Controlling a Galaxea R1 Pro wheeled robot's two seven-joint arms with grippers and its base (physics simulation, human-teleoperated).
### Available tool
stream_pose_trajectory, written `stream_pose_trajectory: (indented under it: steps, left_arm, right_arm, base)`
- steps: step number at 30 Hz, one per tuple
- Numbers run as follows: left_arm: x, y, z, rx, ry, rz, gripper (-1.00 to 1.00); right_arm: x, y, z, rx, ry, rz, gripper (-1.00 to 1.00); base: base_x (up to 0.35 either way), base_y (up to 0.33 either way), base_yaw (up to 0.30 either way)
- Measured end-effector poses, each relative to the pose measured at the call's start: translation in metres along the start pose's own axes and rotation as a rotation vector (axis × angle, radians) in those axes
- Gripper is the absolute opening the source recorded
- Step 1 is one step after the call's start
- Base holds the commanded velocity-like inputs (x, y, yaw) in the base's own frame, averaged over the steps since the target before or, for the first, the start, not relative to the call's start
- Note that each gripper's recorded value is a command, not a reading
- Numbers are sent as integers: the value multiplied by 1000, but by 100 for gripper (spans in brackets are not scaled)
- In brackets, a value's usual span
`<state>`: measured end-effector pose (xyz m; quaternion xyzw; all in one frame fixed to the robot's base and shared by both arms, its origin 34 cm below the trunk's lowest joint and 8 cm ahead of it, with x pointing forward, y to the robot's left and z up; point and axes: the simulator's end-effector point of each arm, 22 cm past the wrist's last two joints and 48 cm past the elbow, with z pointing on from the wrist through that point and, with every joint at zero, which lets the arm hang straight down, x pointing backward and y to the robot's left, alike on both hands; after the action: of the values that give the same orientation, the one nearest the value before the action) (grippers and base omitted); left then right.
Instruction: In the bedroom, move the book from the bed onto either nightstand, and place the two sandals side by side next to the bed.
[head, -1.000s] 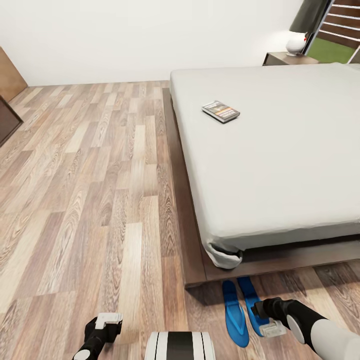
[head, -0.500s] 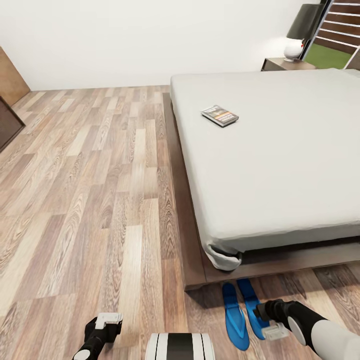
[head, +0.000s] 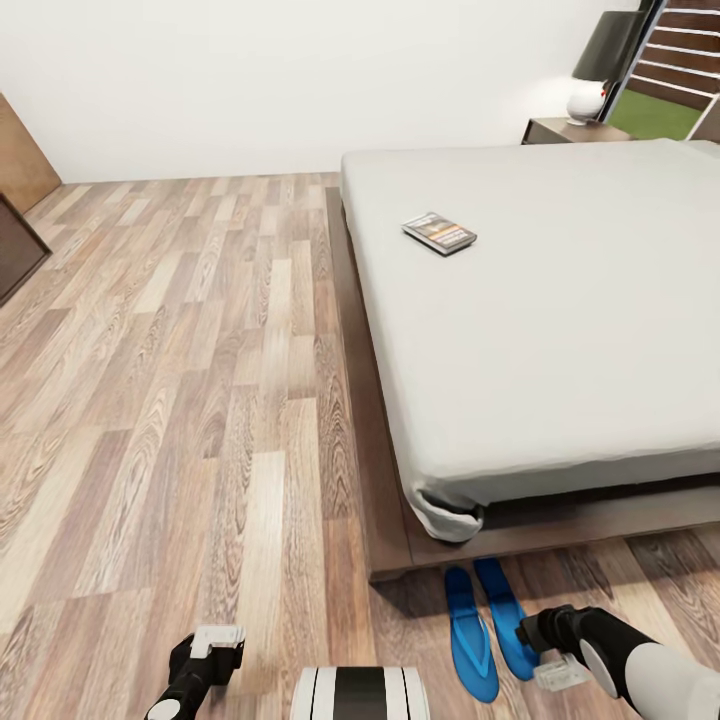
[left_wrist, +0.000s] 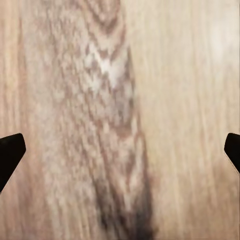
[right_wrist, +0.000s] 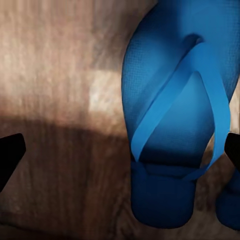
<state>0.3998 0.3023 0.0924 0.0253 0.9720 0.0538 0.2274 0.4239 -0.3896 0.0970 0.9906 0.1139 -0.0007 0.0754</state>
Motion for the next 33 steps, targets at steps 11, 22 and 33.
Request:
stream_pose_trajectory:
  steps: [11, 22, 33]
  left_arm:
    - [-10, 1, -3, -2, -19, -2, 100]
    - [-10, 2, -3, -4, -18, -1, 100]
    - [-24, 4, -7, -8, -45, -3, 100]
  right_arm:
    - [1, 8, -6, -14, 4, 4, 100]
    - [-22, 21, -3, -6, -44, 31, 100]
    - [-39, 46, -12, -38, -72, 72, 100]
  base:
    - [0, 0, 0]
    - [0, 0, 0]
    - [0, 0, 0]
